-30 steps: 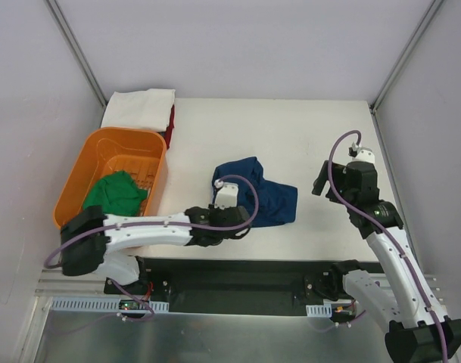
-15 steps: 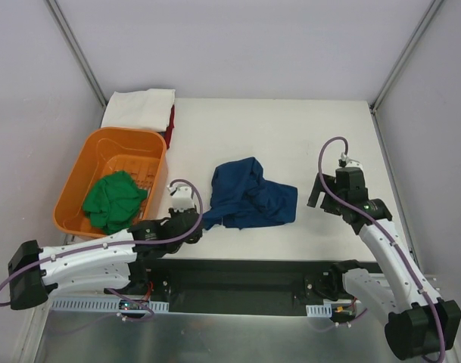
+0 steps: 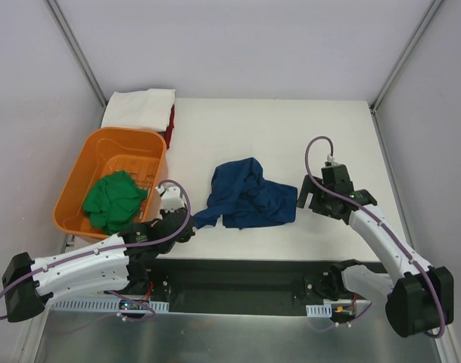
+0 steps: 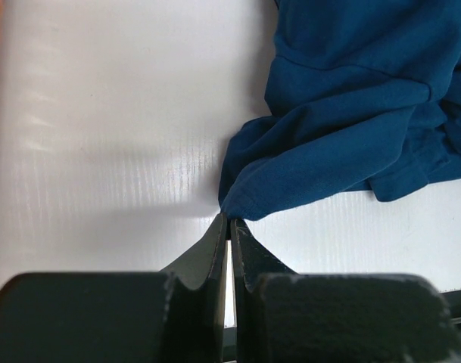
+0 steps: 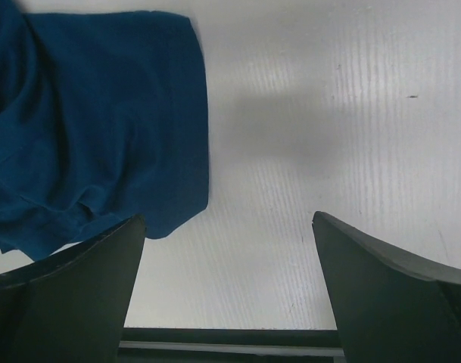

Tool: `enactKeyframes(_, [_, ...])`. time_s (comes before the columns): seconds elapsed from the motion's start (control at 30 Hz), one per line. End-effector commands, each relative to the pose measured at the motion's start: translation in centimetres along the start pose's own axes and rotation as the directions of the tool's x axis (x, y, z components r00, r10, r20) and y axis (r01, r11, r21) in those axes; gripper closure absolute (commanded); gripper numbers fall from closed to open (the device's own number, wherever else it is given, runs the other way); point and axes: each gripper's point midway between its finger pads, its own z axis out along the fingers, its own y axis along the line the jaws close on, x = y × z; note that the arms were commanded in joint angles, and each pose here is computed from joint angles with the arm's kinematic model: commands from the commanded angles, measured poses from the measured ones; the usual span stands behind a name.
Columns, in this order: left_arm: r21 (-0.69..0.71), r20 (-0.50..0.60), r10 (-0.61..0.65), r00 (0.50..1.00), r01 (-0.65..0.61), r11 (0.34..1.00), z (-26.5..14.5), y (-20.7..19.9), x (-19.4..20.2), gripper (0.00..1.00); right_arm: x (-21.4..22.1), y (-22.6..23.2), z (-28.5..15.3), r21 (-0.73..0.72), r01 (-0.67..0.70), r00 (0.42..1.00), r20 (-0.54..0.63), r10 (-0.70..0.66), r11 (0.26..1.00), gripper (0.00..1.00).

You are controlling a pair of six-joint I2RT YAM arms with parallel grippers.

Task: Fold and stack the t-shirts
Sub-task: Flatten out the tshirt

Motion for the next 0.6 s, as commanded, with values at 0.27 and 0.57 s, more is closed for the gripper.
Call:
enactKeyframes(0.27, [-0.027,-0.015,-0.021,1.000,0.021,0.999,0.4,0.5,0.4,1.00,3.3,2.7,3.9,0.001,-0.062,0.989,-0.137,0.062,0.998,0.10])
enactKeyframes(0.57, [-0.037,-0.028,-0.019,0.999,0.018,0.999,0.5,0.7,0.7,1.00,5.5,3.7,7.4,0.045,-0.114,0.969,-0.215,0.122,0.992,0.48])
